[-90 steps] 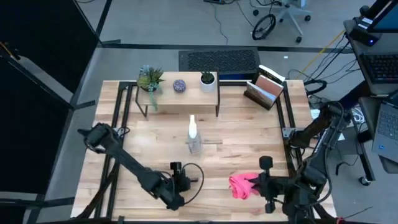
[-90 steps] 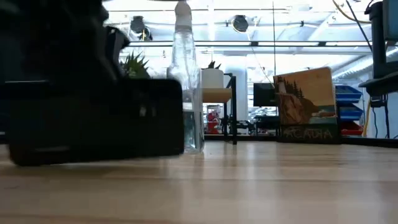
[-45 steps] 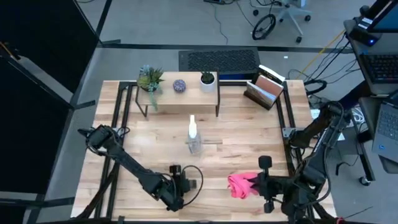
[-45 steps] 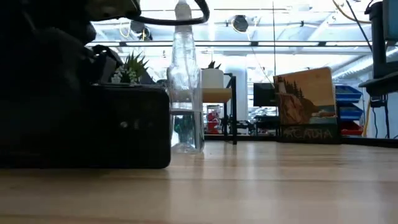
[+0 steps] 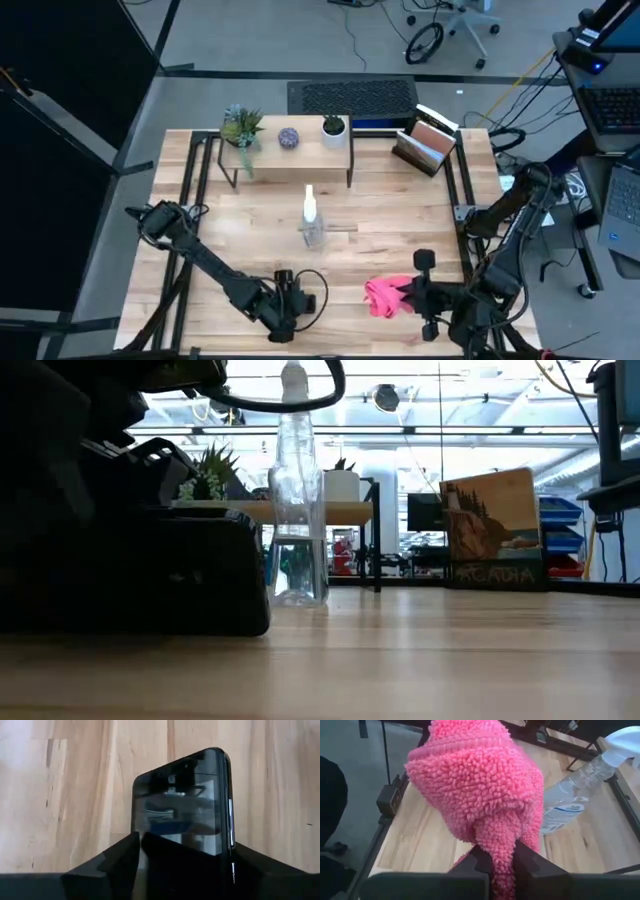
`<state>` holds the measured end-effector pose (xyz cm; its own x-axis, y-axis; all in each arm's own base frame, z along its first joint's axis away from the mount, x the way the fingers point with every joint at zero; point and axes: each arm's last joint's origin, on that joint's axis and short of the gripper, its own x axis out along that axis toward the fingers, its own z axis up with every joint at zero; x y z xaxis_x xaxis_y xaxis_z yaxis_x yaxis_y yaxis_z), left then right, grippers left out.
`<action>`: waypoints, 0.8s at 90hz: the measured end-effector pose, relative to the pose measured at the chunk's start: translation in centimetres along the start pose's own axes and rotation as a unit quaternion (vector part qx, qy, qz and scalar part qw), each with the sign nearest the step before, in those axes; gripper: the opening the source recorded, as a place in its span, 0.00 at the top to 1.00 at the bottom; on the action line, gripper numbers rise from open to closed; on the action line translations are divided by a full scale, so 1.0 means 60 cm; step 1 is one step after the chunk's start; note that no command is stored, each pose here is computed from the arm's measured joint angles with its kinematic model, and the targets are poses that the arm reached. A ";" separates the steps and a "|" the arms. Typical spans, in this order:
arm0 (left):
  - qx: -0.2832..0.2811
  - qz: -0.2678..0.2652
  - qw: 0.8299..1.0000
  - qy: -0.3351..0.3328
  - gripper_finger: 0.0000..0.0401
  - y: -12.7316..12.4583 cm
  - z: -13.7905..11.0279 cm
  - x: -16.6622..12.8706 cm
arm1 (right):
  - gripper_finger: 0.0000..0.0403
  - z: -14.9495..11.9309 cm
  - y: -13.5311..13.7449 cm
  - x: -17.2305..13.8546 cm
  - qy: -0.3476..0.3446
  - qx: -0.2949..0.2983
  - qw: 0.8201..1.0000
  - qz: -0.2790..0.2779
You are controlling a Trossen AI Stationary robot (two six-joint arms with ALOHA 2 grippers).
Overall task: Apply microfiber cloth
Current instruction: Wipe the back of the cellphone using the pink microfiber cloth
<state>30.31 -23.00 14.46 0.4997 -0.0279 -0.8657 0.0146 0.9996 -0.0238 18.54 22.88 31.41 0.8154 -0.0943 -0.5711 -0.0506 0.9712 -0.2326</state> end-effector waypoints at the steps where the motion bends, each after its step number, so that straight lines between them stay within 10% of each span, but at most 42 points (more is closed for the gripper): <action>1: 0.000 -0.001 1.000 0.001 0.44 0.000 0.000 0.000 | 0.98 0.000 0.000 0.000 0.000 -0.001 1.000 0.000; 72: -0.041 -0.084 0.995 0.034 0.44 0.027 0.037 0.005 | 0.98 -0.003 0.002 0.037 0.035 -0.014 0.999 -0.003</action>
<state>32.40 -21.37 15.25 0.4371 -0.1967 -0.8776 0.0212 0.9778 -0.2086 20.24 22.77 29.99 0.7732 -0.1160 -0.6235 -0.0629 0.9643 -0.2574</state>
